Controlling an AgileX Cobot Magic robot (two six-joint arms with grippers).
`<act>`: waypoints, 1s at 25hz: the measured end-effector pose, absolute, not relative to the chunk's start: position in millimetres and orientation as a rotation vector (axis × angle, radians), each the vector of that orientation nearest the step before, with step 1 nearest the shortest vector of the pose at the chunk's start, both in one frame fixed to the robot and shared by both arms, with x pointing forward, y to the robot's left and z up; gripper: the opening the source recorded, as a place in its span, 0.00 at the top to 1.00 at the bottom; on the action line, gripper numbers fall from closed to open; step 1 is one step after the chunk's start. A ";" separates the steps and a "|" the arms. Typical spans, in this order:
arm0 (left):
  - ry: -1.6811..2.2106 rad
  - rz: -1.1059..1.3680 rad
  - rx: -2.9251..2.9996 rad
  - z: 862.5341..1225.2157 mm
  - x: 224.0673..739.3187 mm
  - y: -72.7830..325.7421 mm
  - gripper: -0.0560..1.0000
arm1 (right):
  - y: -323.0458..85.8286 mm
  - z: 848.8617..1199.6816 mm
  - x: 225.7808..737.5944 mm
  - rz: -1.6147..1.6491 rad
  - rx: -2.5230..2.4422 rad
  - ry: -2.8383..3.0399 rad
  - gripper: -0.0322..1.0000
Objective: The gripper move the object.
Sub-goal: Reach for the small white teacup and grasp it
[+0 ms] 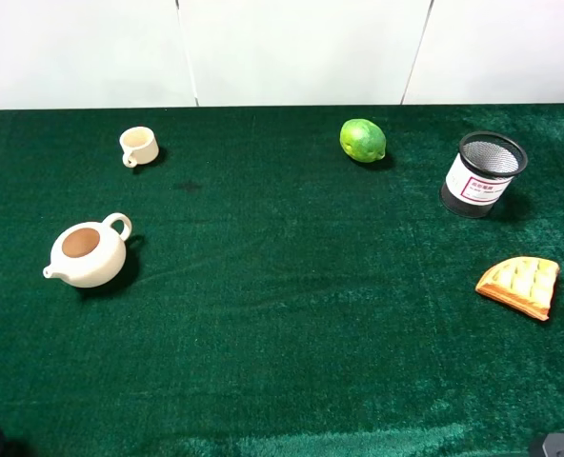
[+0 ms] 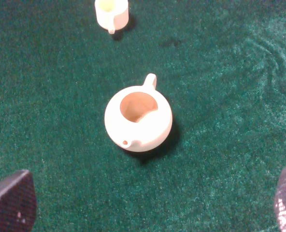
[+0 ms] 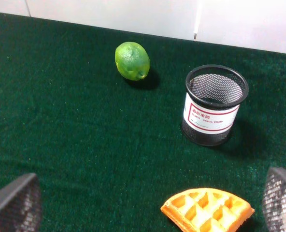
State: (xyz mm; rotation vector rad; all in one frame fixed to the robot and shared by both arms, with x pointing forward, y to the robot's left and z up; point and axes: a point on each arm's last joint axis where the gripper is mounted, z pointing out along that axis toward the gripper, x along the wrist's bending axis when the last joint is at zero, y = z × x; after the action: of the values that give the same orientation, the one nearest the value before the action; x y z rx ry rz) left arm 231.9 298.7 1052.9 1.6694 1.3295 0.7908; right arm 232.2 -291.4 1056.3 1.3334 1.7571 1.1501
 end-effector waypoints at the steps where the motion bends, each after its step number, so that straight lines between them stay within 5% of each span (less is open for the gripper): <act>1: 1.329 0.791 1.669 1052.9 231.9 298.7 0.01 | -291.4 1056.3 232.2 1.150 1.333 1.757 0.30; 25: 1.329 0.791 1.669 1052.9 231.9 298.7 0.01 | -291.3 1056.3 232.2 1.151 1.334 1.757 0.30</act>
State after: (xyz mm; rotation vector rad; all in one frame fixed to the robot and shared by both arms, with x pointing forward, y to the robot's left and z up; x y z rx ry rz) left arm 231.9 298.7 1052.9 1.6694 1.3295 0.7908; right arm 232.2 -291.3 1056.3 1.3336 1.7573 1.1511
